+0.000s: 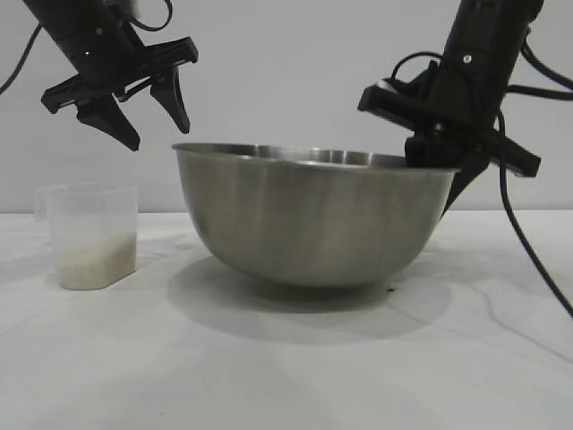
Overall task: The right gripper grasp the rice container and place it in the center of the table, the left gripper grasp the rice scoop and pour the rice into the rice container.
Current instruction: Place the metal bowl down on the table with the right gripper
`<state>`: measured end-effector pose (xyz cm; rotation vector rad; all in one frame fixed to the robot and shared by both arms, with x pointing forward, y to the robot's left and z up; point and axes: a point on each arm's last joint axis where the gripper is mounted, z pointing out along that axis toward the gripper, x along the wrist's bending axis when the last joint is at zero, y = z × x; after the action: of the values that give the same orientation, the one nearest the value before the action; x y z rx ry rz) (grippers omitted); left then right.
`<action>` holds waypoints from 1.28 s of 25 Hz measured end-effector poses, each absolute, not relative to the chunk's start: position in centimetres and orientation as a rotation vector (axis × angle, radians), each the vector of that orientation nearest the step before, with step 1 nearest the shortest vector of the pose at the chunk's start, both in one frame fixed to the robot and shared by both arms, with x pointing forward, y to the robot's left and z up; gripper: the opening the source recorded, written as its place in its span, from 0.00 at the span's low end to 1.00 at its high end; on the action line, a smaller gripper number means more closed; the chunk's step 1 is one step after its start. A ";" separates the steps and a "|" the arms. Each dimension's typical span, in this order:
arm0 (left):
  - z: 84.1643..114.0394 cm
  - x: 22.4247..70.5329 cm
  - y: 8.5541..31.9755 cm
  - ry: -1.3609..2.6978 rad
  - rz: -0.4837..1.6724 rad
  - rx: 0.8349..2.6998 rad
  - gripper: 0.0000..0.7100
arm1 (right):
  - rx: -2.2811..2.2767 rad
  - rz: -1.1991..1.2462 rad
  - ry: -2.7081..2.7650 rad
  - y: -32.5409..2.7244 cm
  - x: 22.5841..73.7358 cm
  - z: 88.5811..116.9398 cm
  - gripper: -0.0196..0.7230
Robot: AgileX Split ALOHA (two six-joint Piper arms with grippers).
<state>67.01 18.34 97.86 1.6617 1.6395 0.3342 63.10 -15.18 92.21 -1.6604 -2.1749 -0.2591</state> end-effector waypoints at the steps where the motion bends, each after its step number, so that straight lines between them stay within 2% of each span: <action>1: 97.9 67.0 18.3 1.639 0.334 1.662 0.59 | -1.660 -0.257 -2.163 -15.1 63.1 91.9 0.03; 5: 97.9 67.0 18.3 1.639 0.334 1.662 0.59 | -1.667 -0.286 -2.137 -14.9 63.2 91.9 0.03; 8: 97.9 67.0 18.3 1.639 0.334 1.662 0.59 | -1.669 -0.312 -2.117 -14.7 63.3 92.1 0.21; 13: 97.9 67.0 18.3 1.639 0.334 1.662 0.59 | -1.672 -0.324 -2.119 -14.6 63.4 92.2 0.58; 15: 97.9 67.0 18.3 1.639 0.334 1.662 0.59 | -1.668 -0.344 -2.133 -14.5 63.8 92.8 0.67; 19: 97.9 67.0 18.3 1.639 0.334 1.662 0.59 | -1.660 -0.419 -2.223 -14.4 65.3 95.2 0.66; 20: 97.9 67.0 18.3 1.639 0.334 1.662 0.59 | -1.662 -0.436 -2.251 -14.4 65.7 95.7 0.72; 26: 97.9 67.0 18.3 1.639 0.334 1.662 0.59 | -1.681 -0.491 -2.464 -15.1 67.3 99.7 0.69; 32: 97.9 67.0 18.3 1.639 0.334 1.662 0.59 | -1.821 -0.468 -2.537 -18.6 67.8 102.6 0.69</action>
<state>67.01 18.34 97.86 1.6617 1.6395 0.3342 67.78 -18.63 102.56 -1.8207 -2.5367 -0.4676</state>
